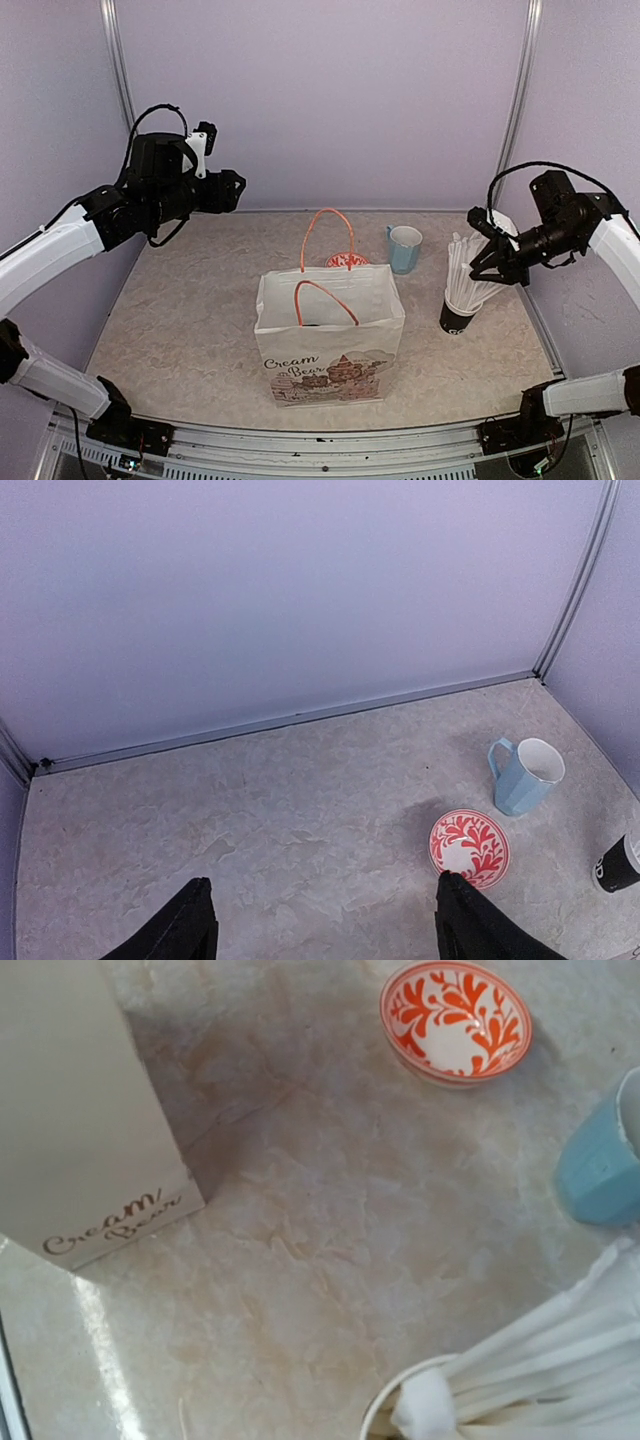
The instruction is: Pack the takeout coffee
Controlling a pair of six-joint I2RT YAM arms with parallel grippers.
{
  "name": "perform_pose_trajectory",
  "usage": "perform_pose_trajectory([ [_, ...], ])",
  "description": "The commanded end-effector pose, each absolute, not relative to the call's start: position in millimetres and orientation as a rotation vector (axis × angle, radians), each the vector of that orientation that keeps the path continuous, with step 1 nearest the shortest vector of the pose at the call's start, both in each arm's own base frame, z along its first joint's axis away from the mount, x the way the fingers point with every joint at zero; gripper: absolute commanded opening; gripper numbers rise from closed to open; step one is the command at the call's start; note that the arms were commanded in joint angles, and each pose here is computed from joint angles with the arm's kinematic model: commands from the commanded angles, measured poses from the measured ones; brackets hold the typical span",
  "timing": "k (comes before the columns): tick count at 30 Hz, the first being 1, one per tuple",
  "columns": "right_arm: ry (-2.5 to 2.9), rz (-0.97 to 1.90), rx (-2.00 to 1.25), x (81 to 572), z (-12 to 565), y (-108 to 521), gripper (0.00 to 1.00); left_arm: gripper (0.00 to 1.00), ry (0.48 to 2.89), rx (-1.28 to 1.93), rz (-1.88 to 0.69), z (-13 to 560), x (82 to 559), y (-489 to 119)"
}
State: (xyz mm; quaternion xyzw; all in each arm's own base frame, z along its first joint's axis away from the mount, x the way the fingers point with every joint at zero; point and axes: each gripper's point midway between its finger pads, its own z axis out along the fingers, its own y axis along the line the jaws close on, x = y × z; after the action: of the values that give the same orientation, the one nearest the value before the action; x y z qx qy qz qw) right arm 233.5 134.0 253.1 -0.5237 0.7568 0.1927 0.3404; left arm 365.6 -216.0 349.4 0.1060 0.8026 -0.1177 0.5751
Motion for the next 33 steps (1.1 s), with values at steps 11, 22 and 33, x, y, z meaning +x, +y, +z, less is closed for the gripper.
perform_pose_trajectory([
  [11, 1.844, 0.505, -1.36, 223.7, 324.3, 140.5, 0.0, 0.74, 1.861, 0.243, -0.295, 356.6, 356.2, -208.7],
  [22, 1.498, 0.299, -1.296, 206.7, 476.6, 142.0, 0.0, 0.75, 1.893, 0.247, -0.251, 345.3, 357.2, -203.7],
  [33, 1.254, 0.756, -1.346, 177.6, 520.0, 183.1, 0.0, 0.77, 1.926, 0.231, -0.213, 338.2, 362.4, -193.5],
])
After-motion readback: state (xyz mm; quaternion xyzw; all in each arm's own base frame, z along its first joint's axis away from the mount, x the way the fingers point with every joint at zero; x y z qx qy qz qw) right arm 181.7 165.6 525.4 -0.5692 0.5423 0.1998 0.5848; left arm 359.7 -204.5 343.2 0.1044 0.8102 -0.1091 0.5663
